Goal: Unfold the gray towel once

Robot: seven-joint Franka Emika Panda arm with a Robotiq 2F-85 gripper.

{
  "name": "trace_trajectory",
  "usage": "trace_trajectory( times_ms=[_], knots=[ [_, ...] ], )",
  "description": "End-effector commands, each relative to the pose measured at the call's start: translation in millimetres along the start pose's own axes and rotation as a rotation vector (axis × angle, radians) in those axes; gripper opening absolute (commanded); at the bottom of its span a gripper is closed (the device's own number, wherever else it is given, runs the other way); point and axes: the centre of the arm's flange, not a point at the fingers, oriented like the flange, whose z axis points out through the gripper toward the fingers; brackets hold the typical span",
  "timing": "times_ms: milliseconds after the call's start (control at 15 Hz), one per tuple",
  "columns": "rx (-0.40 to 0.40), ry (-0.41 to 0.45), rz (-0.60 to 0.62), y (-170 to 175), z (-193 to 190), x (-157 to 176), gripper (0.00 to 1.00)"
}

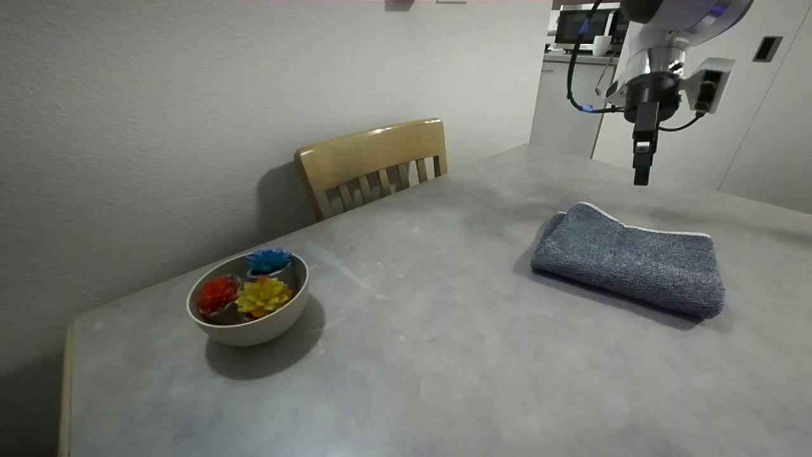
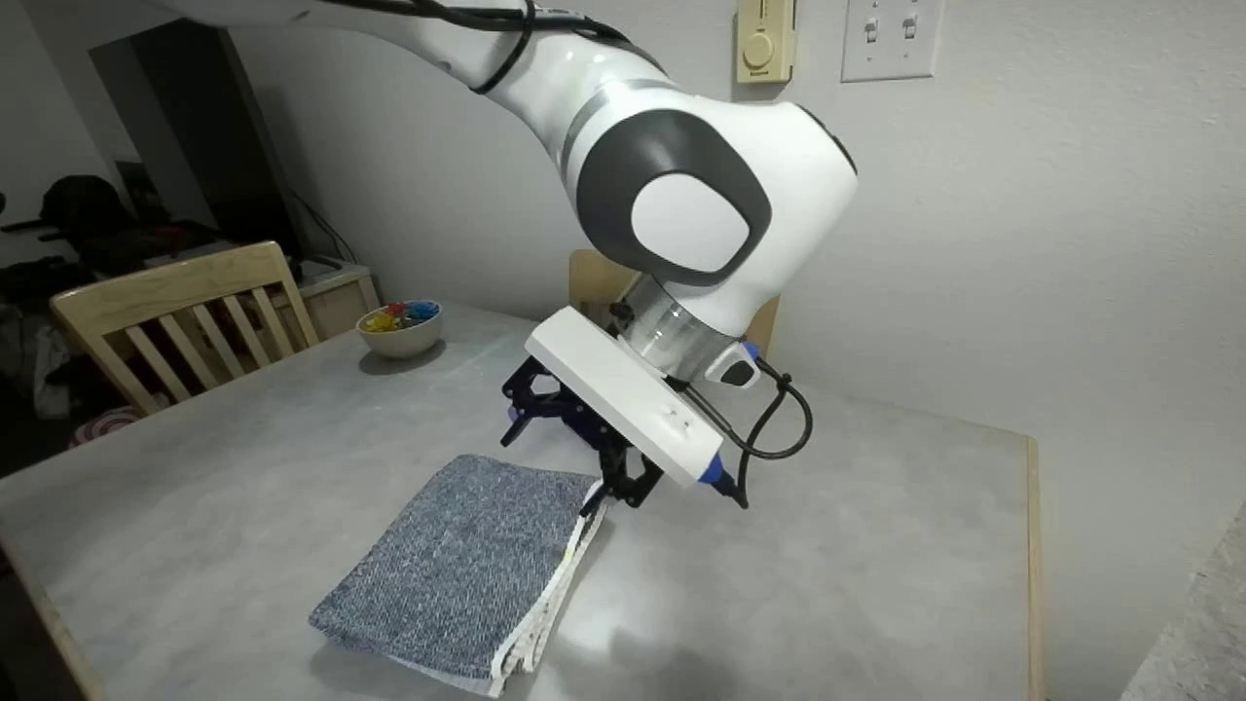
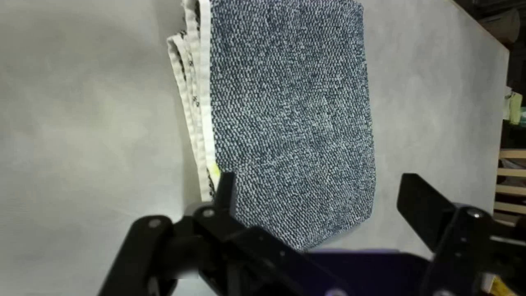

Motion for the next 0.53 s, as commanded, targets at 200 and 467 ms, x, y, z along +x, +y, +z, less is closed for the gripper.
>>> trace_trajectory(
  times_ms=[200,467],
  knots=[
    [0.062,-0.038,0.071,41.3,8.0,7.2,1.00],
    [0.069,-0.054,0.063,37.8,19.1,-3.5,1.00]
  ],
)
